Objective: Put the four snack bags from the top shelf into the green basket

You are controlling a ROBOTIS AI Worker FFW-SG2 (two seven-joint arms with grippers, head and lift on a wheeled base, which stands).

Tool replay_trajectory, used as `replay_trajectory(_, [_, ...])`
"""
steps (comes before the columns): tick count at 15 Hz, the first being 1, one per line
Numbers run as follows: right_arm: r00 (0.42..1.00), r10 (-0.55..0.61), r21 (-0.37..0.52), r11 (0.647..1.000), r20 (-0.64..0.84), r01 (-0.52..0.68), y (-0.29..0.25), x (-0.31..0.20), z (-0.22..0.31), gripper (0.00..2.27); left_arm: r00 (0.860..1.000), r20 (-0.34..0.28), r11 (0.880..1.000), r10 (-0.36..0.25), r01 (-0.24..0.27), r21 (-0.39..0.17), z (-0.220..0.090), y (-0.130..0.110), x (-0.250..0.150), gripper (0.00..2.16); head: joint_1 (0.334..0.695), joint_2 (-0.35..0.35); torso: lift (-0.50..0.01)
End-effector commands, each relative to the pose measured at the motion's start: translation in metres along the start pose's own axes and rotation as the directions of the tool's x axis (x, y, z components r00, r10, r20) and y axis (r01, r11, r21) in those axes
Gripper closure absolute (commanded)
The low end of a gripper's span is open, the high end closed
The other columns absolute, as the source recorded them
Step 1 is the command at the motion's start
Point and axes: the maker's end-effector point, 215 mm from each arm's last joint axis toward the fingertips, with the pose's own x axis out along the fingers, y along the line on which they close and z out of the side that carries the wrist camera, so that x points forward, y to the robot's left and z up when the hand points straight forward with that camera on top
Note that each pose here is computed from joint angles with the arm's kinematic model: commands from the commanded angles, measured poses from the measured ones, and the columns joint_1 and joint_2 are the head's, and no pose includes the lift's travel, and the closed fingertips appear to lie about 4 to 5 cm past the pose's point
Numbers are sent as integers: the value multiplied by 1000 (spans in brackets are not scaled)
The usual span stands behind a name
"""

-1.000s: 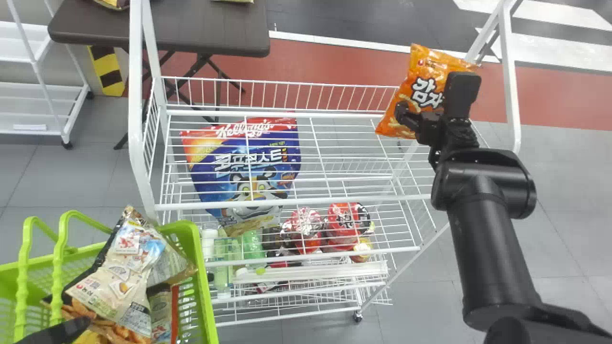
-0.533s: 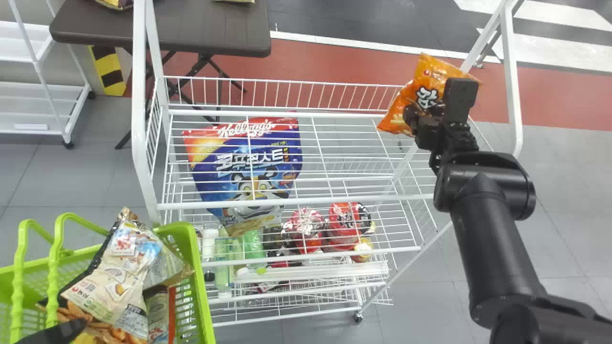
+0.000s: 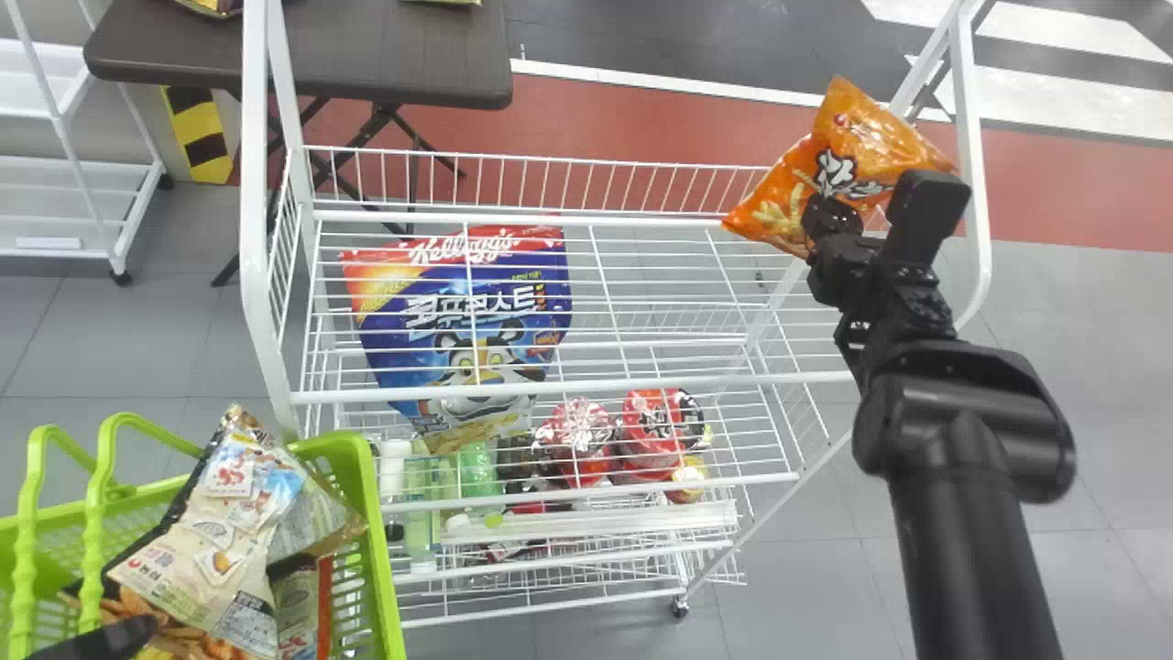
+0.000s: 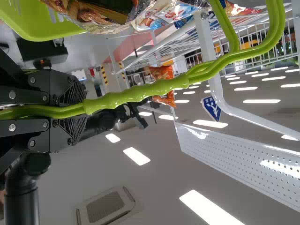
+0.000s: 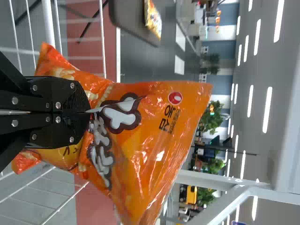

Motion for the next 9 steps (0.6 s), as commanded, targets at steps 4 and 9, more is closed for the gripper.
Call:
replay_trajectory(4, [946, 324, 131, 939, -29, -318, 131, -124, 8, 2250, 1000, 0, 1000, -12, 12, 2, 2, -2, 2, 2145, 695, -124, 0])
replay_trajectory(9, [759, 632, 290, 764, -156, -577, 271, -223, -42, 2250, 1000, -6, 1000, -16, 16, 5, 2, -1, 6, 2145, 695, 102, 0])
